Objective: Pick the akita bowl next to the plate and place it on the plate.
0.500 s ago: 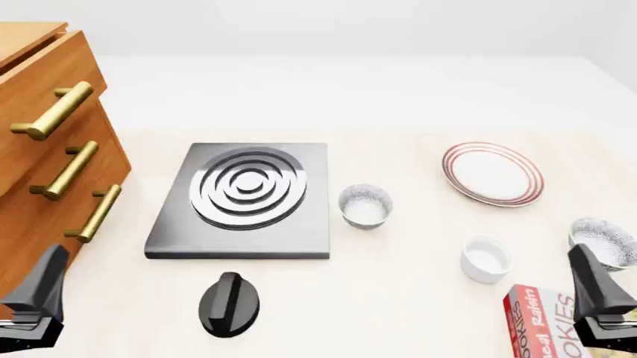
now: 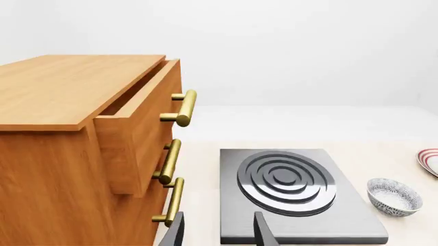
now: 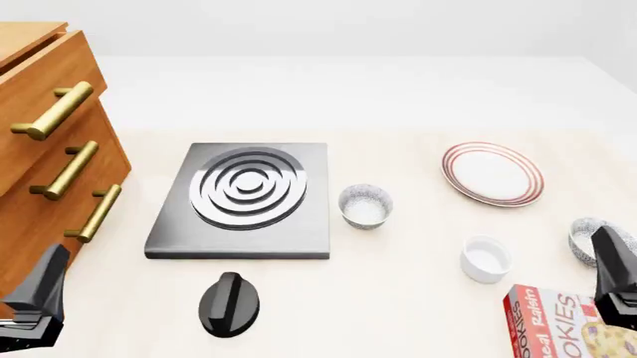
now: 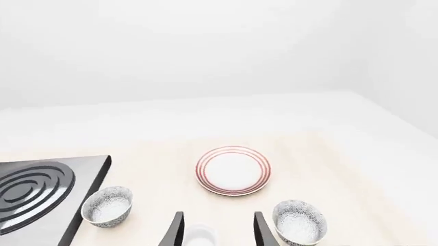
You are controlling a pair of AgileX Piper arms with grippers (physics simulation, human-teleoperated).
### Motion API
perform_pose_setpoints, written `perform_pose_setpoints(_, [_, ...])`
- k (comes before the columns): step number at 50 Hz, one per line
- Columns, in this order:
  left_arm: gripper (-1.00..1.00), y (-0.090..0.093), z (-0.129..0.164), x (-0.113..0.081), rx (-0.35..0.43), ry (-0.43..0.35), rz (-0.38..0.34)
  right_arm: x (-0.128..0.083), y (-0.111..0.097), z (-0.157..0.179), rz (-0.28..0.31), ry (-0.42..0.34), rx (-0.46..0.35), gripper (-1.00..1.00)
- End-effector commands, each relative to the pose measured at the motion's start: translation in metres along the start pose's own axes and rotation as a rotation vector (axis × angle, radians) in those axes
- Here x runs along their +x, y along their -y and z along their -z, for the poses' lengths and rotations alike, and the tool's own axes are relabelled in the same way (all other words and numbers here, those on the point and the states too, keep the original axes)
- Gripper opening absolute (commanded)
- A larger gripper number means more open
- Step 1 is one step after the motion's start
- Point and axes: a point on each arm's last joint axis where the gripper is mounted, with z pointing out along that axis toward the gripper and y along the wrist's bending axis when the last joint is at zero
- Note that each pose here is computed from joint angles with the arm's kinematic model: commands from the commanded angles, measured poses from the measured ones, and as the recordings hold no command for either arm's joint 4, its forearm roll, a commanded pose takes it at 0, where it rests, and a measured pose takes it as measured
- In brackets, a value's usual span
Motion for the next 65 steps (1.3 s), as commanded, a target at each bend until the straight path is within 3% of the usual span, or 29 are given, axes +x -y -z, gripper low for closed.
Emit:
perform_pose_setpoints(1, [1.00,0.000,0.000,0.000,0.000,0.000,0.000,-0.036,0.001,-0.011,0.014,-0.069,0.034,1.00])
perform_pose_setpoints(20, [1.00,0.000,0.000,0.000,0.000,0.000,0.000,-0.092,0.000,-0.035,0.015,-0.204,0.035,1.00])
perform_pose_setpoints(25, [1.00,0.000,0.000,0.000,0.000,0.000,0.000,-0.095,0.001,-0.039,0.022,-0.226,0.040,1.00])
perform_pose_setpoints(27, [1.00,0.000,0.000,0.000,0.000,0.000,0.000,-0.111,0.002,-0.041,0.024,-0.229,0.051,1.00])
perform_pose_setpoints(38, [1.00,0.000,0.000,0.000,0.000,0.000,0.000,-0.133,0.004,-0.040,0.055,-0.233,0.081,1.00])
perform_pose_setpoints(41, [1.00,0.000,0.000,0.000,0.000,0.000,0.000,-0.128,0.005,-0.036,0.047,-0.235,0.092,1.00])
perform_pose_setpoints(43, [1.00,0.000,0.000,0.000,0.000,0.000,0.000,-0.138,0.005,-0.035,0.015,-0.236,0.108,1.00])
perform_pose_setpoints(46, [1.00,0.000,0.000,0.000,0.000,0.000,0.000,-0.129,0.008,-0.033,-0.002,-0.239,0.133,1.00])
perform_pose_setpoints(50, [1.00,0.000,0.000,0.000,0.000,0.000,0.000,-0.130,0.009,-0.030,0.004,-0.239,0.149,1.00])
perform_pose_setpoints(54, [1.00,0.000,0.000,0.000,0.000,0.000,0.000,-0.145,0.009,-0.027,0.005,-0.243,0.167,1.00])
perform_pose_setpoints(61, [1.00,0.000,0.000,0.000,0.000,0.000,0.000,-0.136,0.011,-0.020,0.015,-0.262,0.194,1.00])
perform_pose_setpoints(63, [1.00,0.000,0.000,0.000,0.000,0.000,0.000,-0.150,0.011,-0.020,0.013,-0.268,0.205,1.00])
perform_pose_setpoints(65, [1.00,0.000,0.000,0.000,0.000,0.000,0.000,-0.146,0.012,-0.020,0.013,-0.273,0.215,1.00])
